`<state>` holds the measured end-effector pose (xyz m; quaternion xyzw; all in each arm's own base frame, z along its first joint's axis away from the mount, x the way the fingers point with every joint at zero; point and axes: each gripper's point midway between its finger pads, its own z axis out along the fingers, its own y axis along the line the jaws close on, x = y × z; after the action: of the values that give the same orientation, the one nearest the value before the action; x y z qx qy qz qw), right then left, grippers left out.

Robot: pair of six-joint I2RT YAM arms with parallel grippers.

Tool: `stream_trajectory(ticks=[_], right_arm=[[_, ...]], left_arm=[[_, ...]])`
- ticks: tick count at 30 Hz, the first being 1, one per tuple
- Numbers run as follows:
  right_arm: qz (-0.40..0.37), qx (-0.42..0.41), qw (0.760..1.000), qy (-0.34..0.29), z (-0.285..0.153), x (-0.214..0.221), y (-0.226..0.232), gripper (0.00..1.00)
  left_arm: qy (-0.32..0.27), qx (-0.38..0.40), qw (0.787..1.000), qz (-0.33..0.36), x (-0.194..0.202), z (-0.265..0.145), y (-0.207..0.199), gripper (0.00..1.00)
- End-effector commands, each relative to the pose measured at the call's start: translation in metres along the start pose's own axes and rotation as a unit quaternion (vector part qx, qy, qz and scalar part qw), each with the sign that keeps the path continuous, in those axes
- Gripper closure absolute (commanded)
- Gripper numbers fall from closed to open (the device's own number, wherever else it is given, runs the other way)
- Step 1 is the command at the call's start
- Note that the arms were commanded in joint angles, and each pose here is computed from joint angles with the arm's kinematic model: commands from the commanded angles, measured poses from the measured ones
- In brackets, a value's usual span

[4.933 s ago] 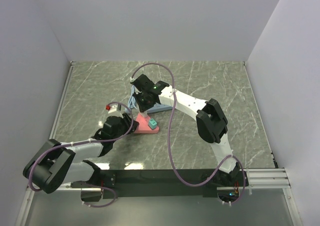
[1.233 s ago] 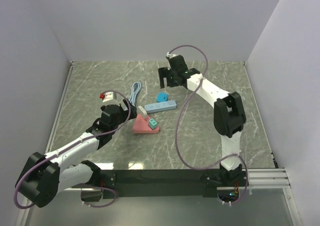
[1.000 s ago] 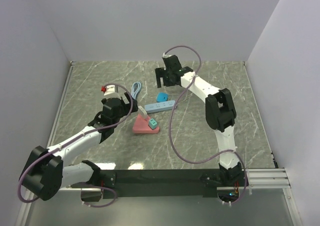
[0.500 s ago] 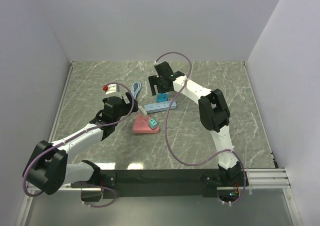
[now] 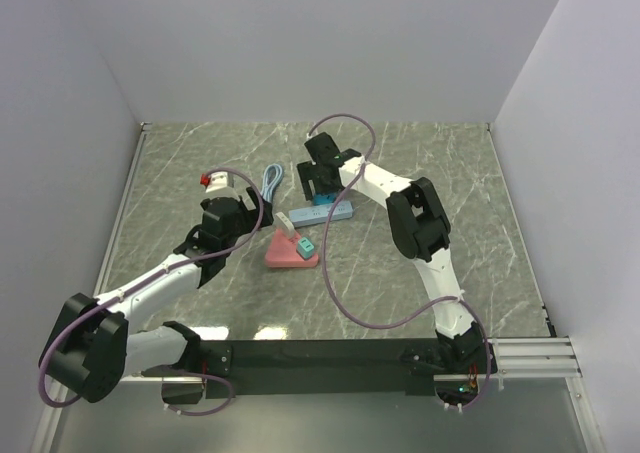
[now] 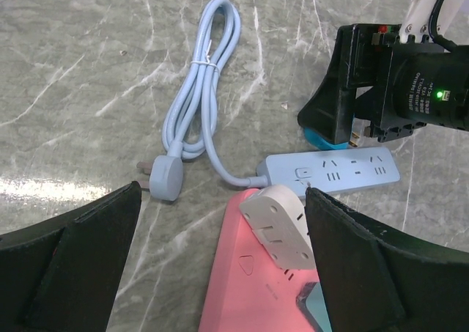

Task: Insert the plug

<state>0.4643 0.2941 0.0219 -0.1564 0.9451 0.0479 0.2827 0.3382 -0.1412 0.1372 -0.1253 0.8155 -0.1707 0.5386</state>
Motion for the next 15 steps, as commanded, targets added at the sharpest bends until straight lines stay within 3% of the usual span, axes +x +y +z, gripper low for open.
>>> stream_trajectory(ticks=[1,4,8,10,11,14,15], right_arm=[[-0.009,0.0,1.0,-0.005,-0.006,-0.002,0.004,0.13],[-0.017,-0.01,1.0,0.004,-0.005,0.006,0.009,0.15],[-0.024,-0.019,0.999,0.023,0.002,0.015,0.013,0.49],[-0.024,-0.025,0.999,0.02,-0.003,0.009,0.015,0.62],[-0.021,-0.029,0.999,0.011,-0.01,0.002,0.016,0.75],[-0.01,-0.043,0.998,-0.033,-0.035,-0.033,0.016,0.95],[-0.008,-0.049,0.998,-0.045,-0.042,-0.042,0.017,0.96]], left_arm=[[-0.011,0.015,1.0,-0.007,-0.007,-0.002,-0.006,0.01],[-0.007,0.016,1.0,-0.005,-0.005,0.0,-0.006,0.01],[-0.008,0.02,1.0,-0.004,-0.006,0.002,-0.009,0.01],[-0.016,0.038,0.999,0.004,-0.011,0.001,-0.015,0.0],[-0.021,0.054,0.998,0.006,-0.013,0.0,-0.021,0.01],[-0.044,0.106,0.993,0.011,-0.025,-0.005,-0.04,0.01],[-0.046,0.118,0.992,0.011,-0.027,-0.006,-0.045,0.01]])
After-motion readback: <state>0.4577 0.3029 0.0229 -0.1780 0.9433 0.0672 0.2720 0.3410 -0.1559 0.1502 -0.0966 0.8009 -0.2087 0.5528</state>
